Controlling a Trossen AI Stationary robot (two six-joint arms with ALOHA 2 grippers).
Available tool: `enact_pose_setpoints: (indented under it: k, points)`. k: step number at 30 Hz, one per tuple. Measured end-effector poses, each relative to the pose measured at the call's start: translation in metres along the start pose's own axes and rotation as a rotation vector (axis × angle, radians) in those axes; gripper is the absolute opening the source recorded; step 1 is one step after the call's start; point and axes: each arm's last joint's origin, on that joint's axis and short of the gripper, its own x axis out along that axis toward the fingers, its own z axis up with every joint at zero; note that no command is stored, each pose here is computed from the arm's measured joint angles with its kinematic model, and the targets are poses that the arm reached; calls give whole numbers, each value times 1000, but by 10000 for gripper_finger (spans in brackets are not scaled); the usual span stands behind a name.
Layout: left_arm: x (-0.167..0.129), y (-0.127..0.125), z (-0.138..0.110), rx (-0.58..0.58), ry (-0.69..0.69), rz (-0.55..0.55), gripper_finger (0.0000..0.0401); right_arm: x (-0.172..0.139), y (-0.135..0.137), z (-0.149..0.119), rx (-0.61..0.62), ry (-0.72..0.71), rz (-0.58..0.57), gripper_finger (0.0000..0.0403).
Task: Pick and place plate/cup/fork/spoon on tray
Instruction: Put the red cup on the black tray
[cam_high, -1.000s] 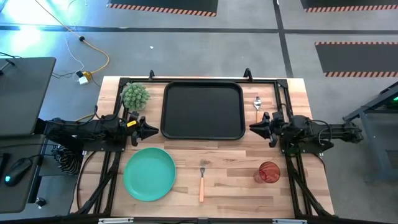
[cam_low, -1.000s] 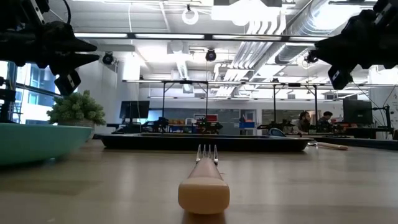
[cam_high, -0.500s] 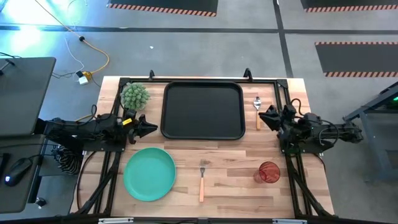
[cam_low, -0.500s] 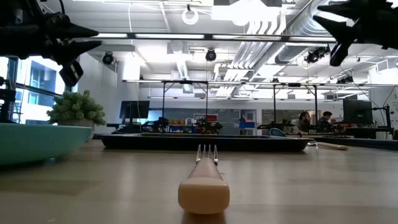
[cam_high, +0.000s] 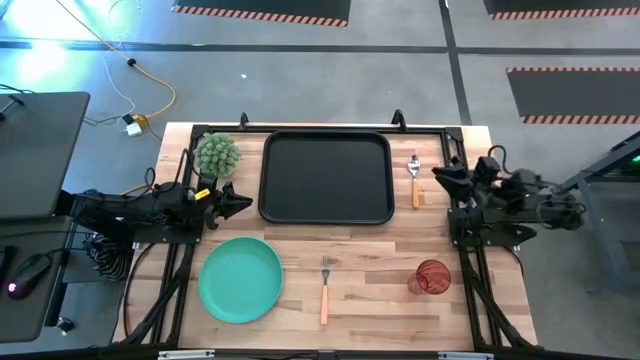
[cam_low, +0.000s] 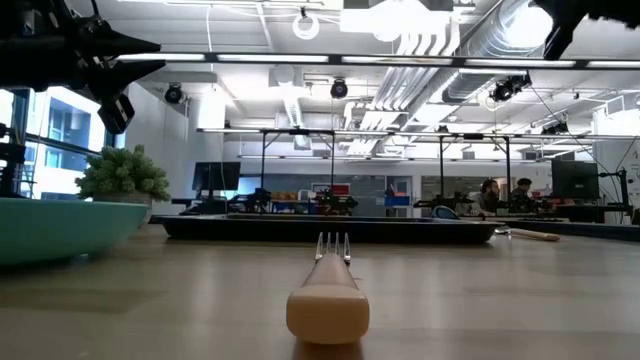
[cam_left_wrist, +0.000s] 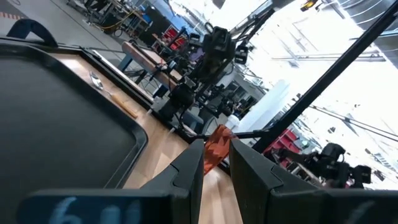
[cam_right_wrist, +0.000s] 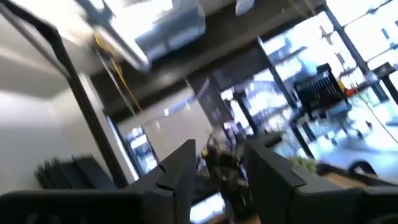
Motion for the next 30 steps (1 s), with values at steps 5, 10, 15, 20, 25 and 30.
enact_pose_setpoints:
  k: [5, 10, 15, 20, 25, 30]
  points:
    - [0, 0, 0, 0, 1, 1, 67, 0, 15, 27, 56, 214, -53, 134]
    - [0, 0, 0, 1, 2, 1, 67, 13, 27, 43, 96, 449, -89, 129]
    - [0, 0, 0, -1, 2, 1, 67, 35, 38, 50, 123, 696, -97, 128]
    - [0, 0, 0, -18, 1, 1, 67, 55, 48, 51, 184, 972, -133, 128]
    - [0, 0, 0, -27, 2, 1, 67, 68, 57, 48, 176, 1196, -185, 128]
    - [0, 0, 0, -27, 1, 1, 67, 78, 67, 36, 173, 1320, -169, 128]
